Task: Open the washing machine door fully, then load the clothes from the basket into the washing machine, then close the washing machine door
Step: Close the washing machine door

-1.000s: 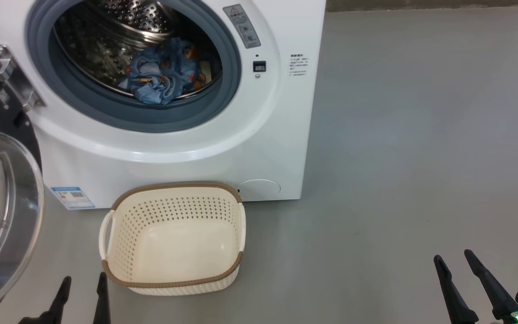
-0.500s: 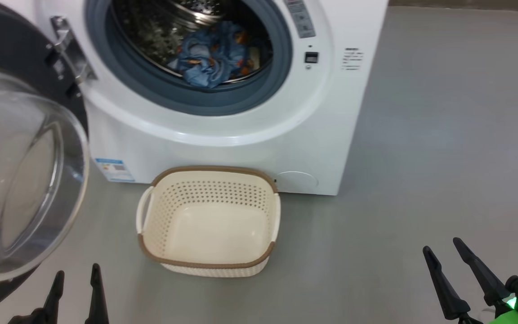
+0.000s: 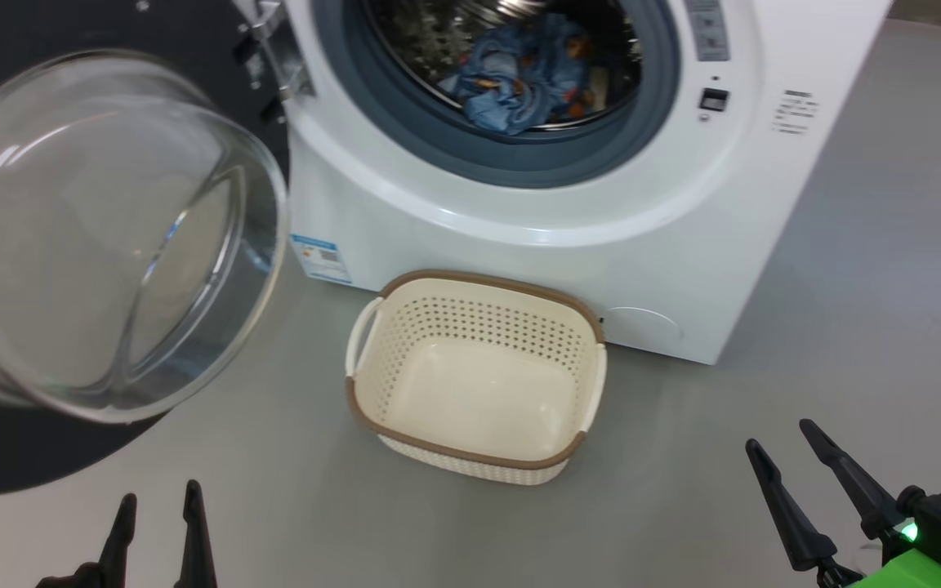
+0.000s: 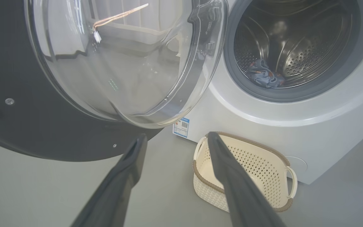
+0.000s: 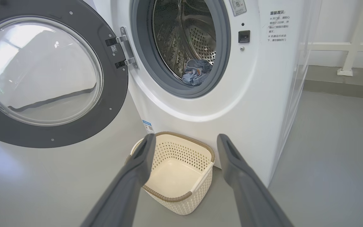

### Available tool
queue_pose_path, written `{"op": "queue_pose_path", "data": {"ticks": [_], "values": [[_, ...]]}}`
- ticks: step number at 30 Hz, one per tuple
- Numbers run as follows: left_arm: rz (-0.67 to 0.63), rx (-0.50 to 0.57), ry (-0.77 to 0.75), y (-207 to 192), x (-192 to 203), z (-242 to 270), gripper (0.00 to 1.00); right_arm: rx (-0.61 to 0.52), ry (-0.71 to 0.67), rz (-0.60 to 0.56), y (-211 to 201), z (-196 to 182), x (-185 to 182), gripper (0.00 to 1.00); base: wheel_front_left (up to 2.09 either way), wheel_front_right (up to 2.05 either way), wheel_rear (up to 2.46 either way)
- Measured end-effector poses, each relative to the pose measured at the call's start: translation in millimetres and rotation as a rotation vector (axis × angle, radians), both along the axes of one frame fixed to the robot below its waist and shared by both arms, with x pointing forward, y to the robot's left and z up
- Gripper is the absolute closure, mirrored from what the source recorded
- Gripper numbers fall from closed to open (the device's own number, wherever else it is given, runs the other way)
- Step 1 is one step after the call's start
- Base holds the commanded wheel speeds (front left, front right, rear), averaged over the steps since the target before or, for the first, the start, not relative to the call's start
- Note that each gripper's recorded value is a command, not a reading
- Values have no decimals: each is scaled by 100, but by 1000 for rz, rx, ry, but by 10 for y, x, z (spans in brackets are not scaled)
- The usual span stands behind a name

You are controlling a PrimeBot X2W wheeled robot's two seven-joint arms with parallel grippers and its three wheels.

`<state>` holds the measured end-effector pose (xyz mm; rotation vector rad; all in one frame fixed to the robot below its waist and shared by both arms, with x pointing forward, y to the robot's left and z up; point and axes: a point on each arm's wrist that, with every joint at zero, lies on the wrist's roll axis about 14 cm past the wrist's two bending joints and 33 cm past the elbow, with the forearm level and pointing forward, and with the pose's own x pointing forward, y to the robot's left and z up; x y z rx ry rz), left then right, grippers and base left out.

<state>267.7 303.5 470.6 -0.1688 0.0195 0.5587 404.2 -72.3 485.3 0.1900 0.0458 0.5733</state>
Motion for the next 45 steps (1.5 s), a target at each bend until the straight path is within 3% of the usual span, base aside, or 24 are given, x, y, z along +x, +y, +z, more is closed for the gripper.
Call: {"op": "queue_pose_path", "data": {"ticks": [14, 35, 36, 37, 38, 39, 45], "values": [[106, -13, -7, 137, -368, 29, 0, 4, -20, 185, 617, 36, 68, 0, 0, 0, 0], [165, -34, -26, 185, -543, 71, 0, 3, -23, 250, 844, 21, 109, 0, 0, 0, 0], [170, -38, -37, 197, -546, 93, 5, 3, -24, 250, 844, 24, 109, 0, 0, 0, 0], [172, -43, -51, 214, -549, 122, 51, 3, -25, 250, 843, 28, 109, 0, 0, 0, 0], [180, -50, -72, 246, -559, 161, 81, 3, -26, 249, 841, 33, 110, 0, 0, 0, 0], [189, -51, -96, 290, -575, 216, 100, 3, -28, 248, 839, 39, 110, 0, 0, 0, 0], [226, 33, -317, 658, -669, 879, 100, 8, -29, 229, 791, 56, 105, 0, 0, 0, 0]]}}
